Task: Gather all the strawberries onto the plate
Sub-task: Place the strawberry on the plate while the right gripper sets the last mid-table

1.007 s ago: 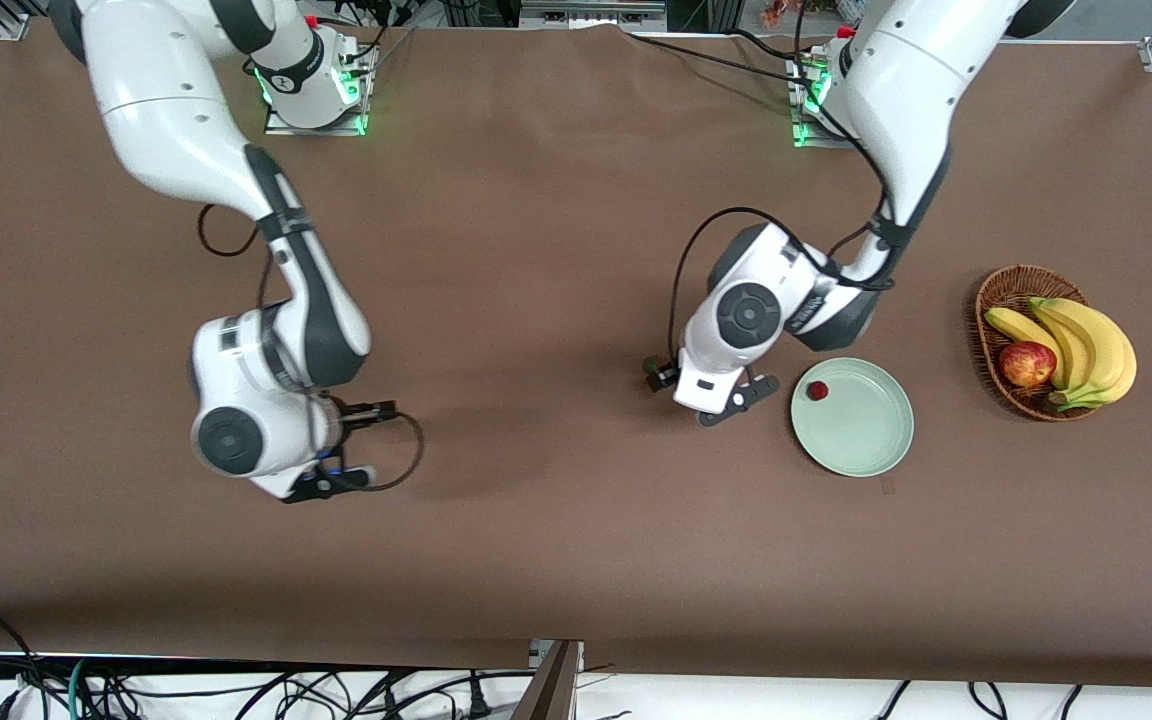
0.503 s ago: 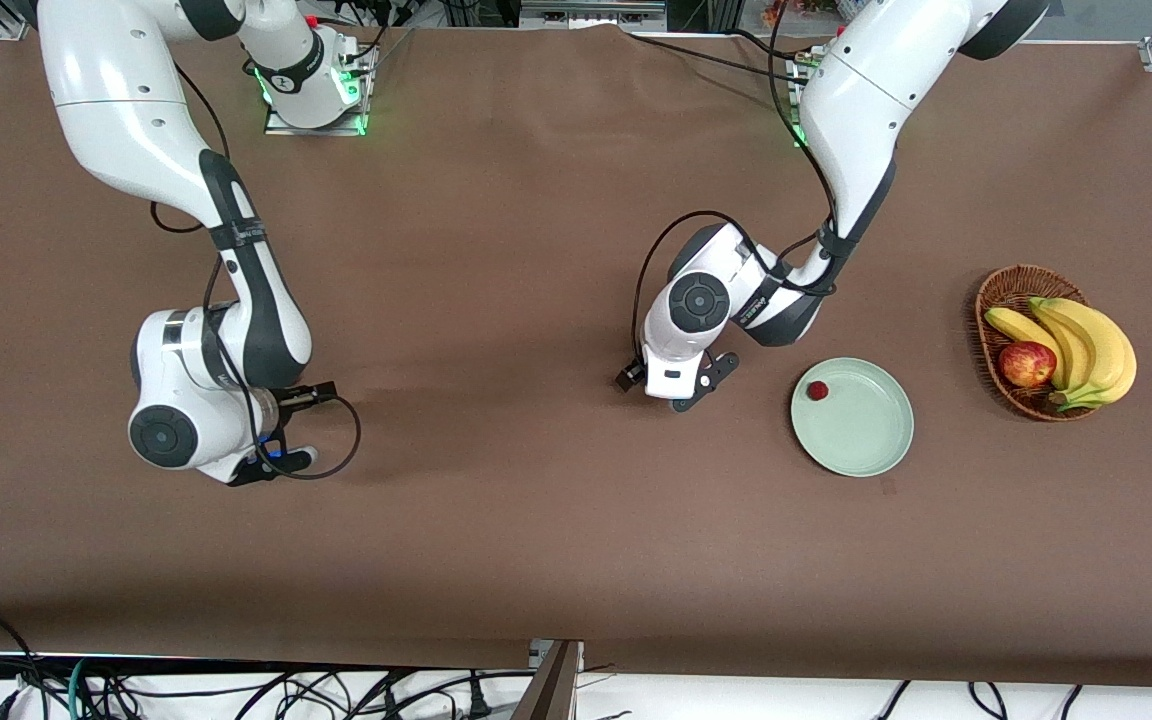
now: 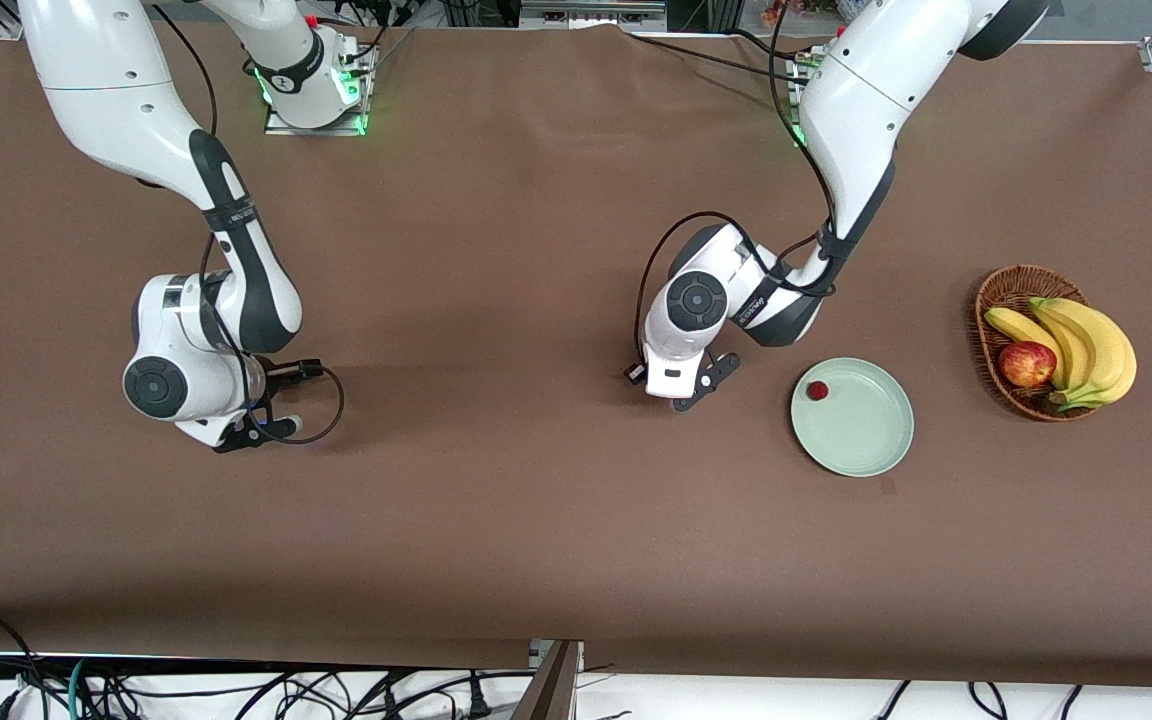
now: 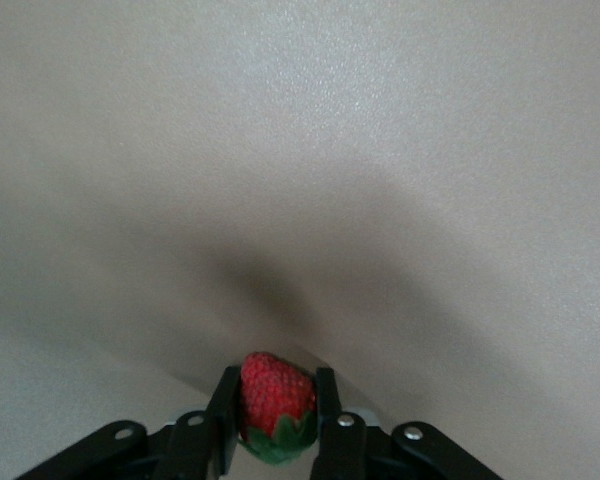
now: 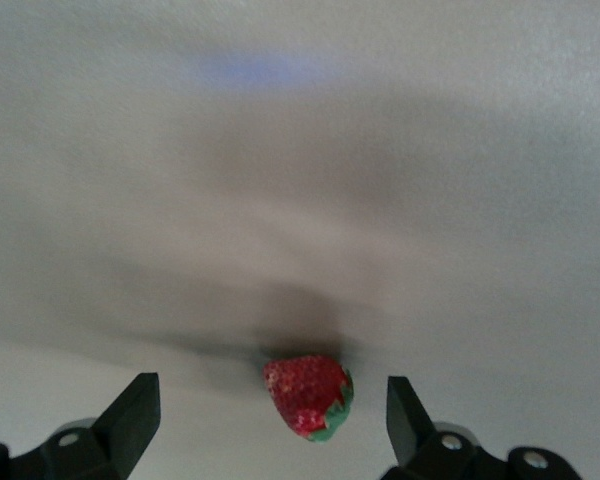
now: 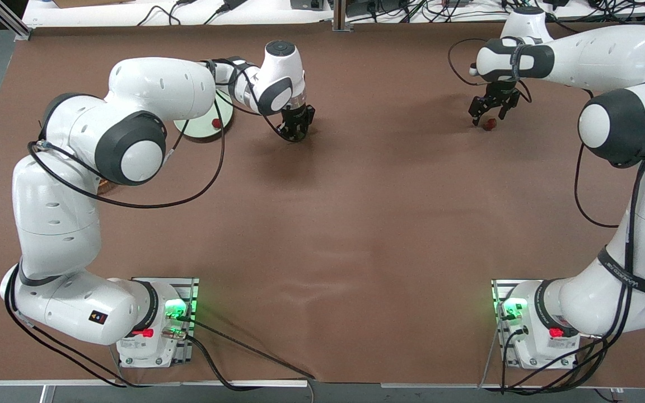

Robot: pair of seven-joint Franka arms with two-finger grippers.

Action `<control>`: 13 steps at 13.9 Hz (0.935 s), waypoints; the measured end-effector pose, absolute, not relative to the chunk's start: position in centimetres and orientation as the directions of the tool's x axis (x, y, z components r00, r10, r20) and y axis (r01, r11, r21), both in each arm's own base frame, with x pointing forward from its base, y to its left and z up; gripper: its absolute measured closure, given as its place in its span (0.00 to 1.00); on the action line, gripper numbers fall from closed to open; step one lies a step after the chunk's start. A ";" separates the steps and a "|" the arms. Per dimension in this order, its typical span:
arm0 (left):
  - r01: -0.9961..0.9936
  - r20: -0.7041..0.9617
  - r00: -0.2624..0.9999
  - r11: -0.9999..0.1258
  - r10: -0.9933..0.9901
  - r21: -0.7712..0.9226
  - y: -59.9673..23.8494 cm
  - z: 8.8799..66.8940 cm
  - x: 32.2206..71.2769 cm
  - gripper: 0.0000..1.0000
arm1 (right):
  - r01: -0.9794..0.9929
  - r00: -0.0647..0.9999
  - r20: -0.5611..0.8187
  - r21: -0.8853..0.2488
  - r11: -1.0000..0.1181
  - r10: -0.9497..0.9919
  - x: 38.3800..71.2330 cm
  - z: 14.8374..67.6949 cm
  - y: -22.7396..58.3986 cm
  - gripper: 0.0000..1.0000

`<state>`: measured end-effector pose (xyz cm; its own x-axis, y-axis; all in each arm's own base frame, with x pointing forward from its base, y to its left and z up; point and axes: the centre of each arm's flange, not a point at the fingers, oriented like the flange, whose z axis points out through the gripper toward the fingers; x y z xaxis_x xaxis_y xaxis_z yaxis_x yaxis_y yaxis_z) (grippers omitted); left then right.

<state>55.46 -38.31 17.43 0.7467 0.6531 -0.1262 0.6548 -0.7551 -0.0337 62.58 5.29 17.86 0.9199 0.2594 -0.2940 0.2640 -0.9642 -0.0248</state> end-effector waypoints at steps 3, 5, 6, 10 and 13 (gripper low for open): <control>0.659 -0.122 0.742 -0.751 0.659 -0.046 -37.8 17.5 55.8 0.67 | 0.272 0.923 -0.278 -0.021 -0.962 0.267 62.1 17.5 4.6 0.18; 0.630 -0.117 0.762 -0.771 0.637 -0.095 -35.7 18.6 57.0 0.67 | 0.271 0.924 -0.276 -0.020 -0.962 0.266 62.1 17.6 4.4 0.42; 0.602 -0.121 0.782 -0.791 0.612 -0.114 -34.1 19.7 57.9 0.67 | 0.271 0.924 -0.273 -0.019 -0.962 0.266 62.1 17.6 4.4 0.54; 0.463 -0.157 0.863 -0.876 0.480 -0.134 -27.2 24.0 61.0 0.67 | 0.261 0.933 -0.245 -0.035 -0.965 0.262 62.6 18.3 5.1 0.63; 0.321 -0.190 0.923 -0.941 0.336 -0.106 -21.9 25.2 62.9 0.67 | 0.177 0.964 -0.190 -0.074 -0.981 0.188 63.6 20.4 11.4 0.63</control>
